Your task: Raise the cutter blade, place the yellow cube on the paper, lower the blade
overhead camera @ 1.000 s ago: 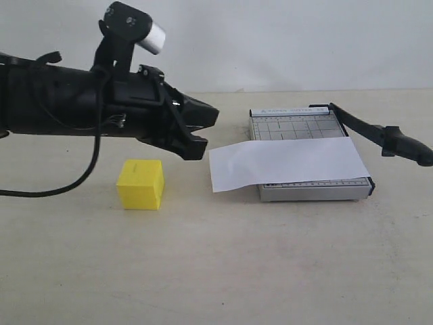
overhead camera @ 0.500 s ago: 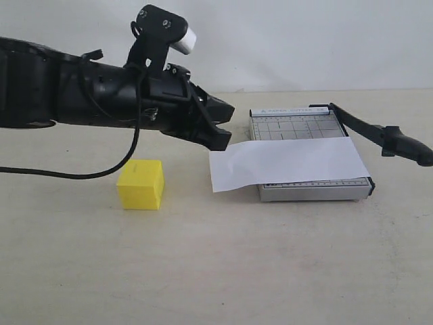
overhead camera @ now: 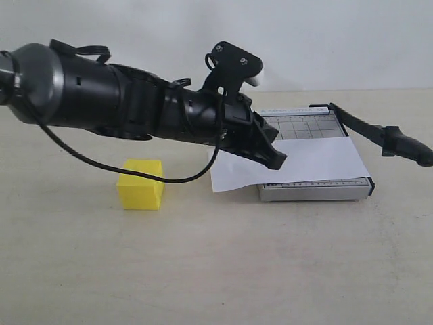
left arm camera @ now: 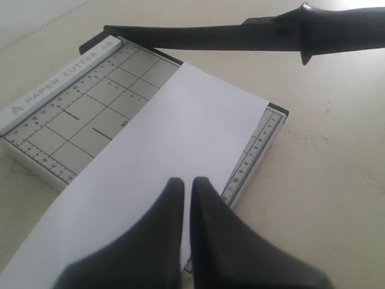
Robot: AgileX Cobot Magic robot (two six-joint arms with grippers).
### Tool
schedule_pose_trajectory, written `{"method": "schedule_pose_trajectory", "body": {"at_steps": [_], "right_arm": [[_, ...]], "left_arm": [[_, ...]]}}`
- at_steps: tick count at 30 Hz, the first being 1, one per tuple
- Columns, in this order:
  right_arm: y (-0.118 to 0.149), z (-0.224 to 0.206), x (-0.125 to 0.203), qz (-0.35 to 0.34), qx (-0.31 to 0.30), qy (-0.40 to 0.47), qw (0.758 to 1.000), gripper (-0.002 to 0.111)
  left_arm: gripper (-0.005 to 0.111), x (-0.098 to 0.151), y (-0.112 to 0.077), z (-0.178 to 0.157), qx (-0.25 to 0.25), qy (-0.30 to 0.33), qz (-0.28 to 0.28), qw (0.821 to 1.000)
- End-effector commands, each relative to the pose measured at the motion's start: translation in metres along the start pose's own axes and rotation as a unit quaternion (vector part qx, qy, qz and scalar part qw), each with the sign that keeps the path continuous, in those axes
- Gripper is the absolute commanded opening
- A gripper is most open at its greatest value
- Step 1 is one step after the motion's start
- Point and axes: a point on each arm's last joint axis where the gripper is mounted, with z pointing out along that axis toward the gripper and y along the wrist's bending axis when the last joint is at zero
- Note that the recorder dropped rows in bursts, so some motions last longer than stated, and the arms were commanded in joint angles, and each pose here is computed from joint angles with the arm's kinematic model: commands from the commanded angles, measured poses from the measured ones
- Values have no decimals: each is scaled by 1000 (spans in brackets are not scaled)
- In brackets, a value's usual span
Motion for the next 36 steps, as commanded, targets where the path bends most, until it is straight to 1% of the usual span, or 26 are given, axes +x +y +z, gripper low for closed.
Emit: {"method": "schedule_pose_trajectory", "body": {"at_steps": [1, 8, 14, 18, 23, 29, 33, 36], "right_arm": [[0, 0, -1, -4, -1, -4, 1000, 0], [0, 0, -1, -4, -1, -4, 1000, 0], [0, 0, -1, -4, -1, -4, 1000, 0], [0, 0, -1, -4, -1, -4, 1000, 0], [0, 0, -1, -4, -1, -4, 1000, 0], [0, 0, -1, -4, -1, -4, 1000, 0], [0, 0, -1, -4, -1, -4, 1000, 0], [0, 0, -1, -4, -1, -4, 1000, 0]], "left_arm": [[4, 3, 2, 21, -2, 5, 1, 1000], [4, 4, 7, 46, 0, 4, 2, 1000], [4, 3, 9, 60, 0, -1, 3, 1000], [4, 5, 10, 67, 0, 0, 3, 1000], [4, 17, 11, 75, 3, 14, 0, 1000], [4, 21, 11, 78, 2, 19, 0, 1000], [4, 23, 12, 79, -1, 23, 16, 1000], [4, 30, 12, 83, 0, 31, 17, 999]]}}
